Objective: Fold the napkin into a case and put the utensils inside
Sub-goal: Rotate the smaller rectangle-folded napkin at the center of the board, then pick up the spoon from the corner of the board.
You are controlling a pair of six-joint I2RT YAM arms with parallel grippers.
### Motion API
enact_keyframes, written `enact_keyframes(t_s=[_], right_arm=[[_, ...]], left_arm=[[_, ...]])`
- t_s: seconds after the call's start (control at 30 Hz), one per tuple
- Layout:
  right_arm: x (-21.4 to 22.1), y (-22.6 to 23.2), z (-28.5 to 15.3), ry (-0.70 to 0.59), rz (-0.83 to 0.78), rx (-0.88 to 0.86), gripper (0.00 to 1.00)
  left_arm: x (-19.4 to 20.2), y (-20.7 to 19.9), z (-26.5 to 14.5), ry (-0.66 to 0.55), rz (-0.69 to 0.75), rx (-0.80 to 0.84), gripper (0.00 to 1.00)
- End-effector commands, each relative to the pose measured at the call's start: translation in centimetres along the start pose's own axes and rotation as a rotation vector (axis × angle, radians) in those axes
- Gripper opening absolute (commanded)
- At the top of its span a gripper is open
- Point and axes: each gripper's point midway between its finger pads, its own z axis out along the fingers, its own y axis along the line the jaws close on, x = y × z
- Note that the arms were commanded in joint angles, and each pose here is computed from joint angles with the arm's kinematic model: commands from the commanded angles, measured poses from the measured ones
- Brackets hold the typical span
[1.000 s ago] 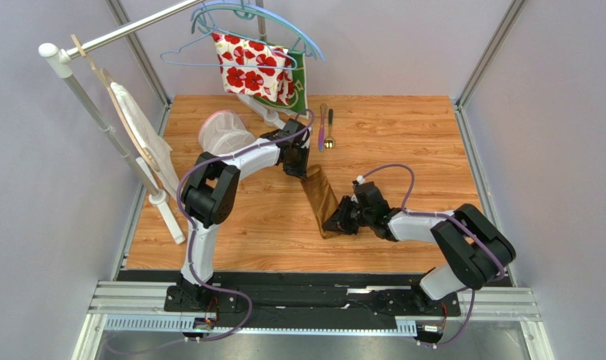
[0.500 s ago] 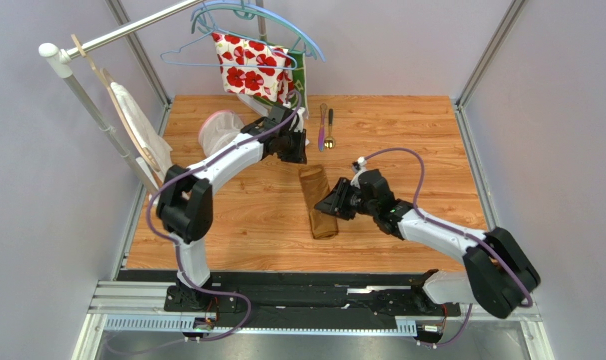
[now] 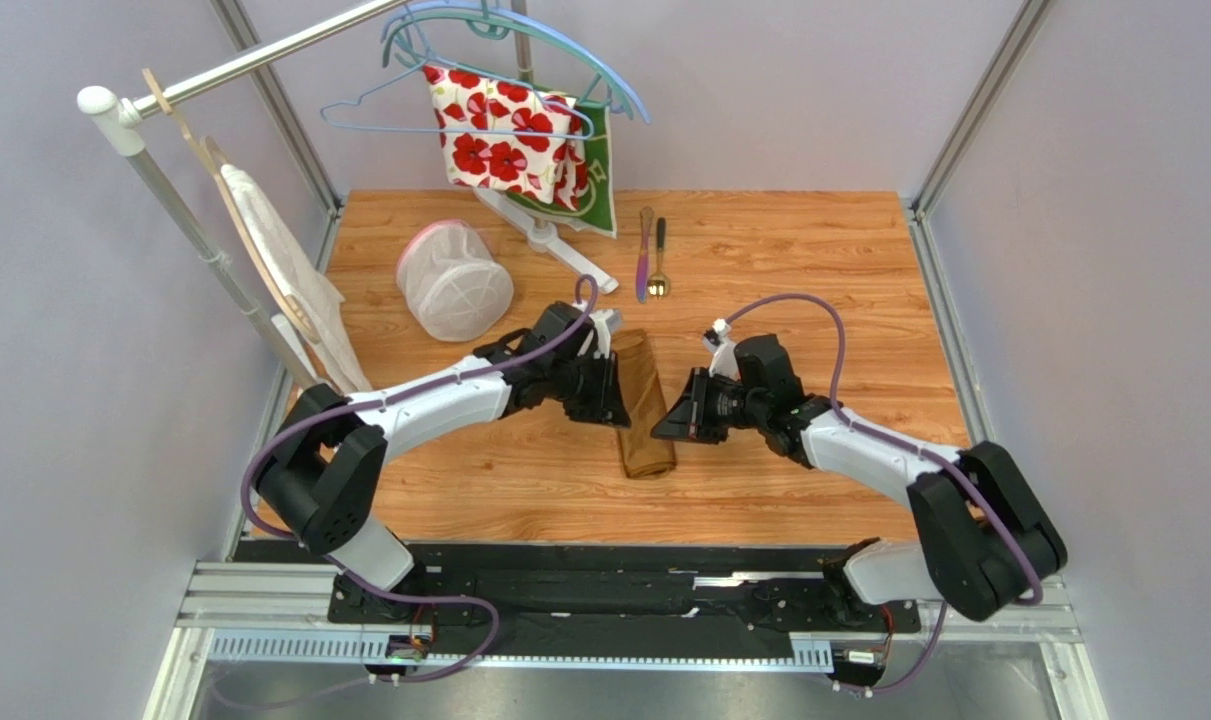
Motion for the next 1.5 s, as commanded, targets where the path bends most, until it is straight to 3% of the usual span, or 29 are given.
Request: enact_keyframes(t_s=[0.0,0.27,0.4,0.57,0.7,0.73,0.8,0.83,0.9,0.97,1.03,1.07,1.13,1.2,1.23,1.33,1.47], right_arm=[[1.1,-0.6,1.6,0.055,-0.04,-0.09,0.02],[4.0,-3.9,3.4,0.099,0.035,-0.056,0.0],[6.7,-3.4,3.9,0.118,0.072,-0.048,0.0],[5.5,-1.5,3.2,0.072,0.144,-0.074,0.01],[-0.2,-1.2,1.5,-0.06,0.011,0.084,0.13],[-3.1,0.3,0.9,-0.12,-0.038,0.098,0.28],[-6.2,-1.2,-0.6,-0.173,-0.065,0.234,0.42],[-9.4,0.3,-1.2,-0.227,-0.128,0.235,0.54],[-12.3,-2.3,-0.7,-0.212,-0.103,0.325,0.6],[-17.8,-1.3,-1.6,-0.236,-0.146,0.369,0.63],[-20.5,-3.4,0.4,-0.222,-0.171,0.446,0.66],[-23.6,-2.0,0.5,-0.264,-0.223,0.455,0.68],[-25.2,-4.8,3.2,-0.222,-0.226,0.51,0.69],[-29.0,-3.4,3.9,-0.268,-0.279,0.511,0.69],[-29.3,-5.6,6.0,-0.24,-0.268,0.545,0.69],[-32.9,-5.5,7.1,-0.301,-0.317,0.564,0.7],[-34.1,-9.0,10.8,-0.292,-0.326,0.599,0.7]], left_arm=[[0.4,-2.1,0.8,-0.035,-0.035,0.079,0.13],[2.2,-0.3,-0.1,-0.037,-0.036,0.005,0.13],[2.4,-0.5,-0.9,-0.05,-0.035,0.015,0.13],[2.2,-0.3,-1.9,-0.066,-0.025,-0.012,0.14],[1.2,-0.4,-3.2,-0.099,0.015,-0.051,0.16],[0.9,-0.6,-3.5,-0.104,0.021,-0.052,0.18],[0.5,-1.2,-4.2,-0.123,0.025,-0.037,0.22],[0.5,-1.3,-4.3,-0.133,0.026,-0.026,0.28],[0.3,-2.0,-4.9,-0.155,0.027,0.006,0.33],[0.2,-2.3,-5.4,-0.168,0.037,0.019,0.35],[0.1,-2.3,-6.0,-0.175,0.049,0.004,0.4],[0.0,-2.1,-6.2,-0.179,0.055,-0.007,0.4],[-0.3,-1.9,-7.0,-0.205,0.076,-0.032,0.41],[-0.5,-1.7,-7.5,-0.224,0.093,-0.049,0.41],[-0.4,-1.4,-7.7,-0.226,0.095,-0.057,0.41],[-0.1,-1.2,-7.6,-0.224,0.091,-0.056,0.41],[0.7,-1.0,-7.2,-0.21,0.08,-0.038,0.41]])
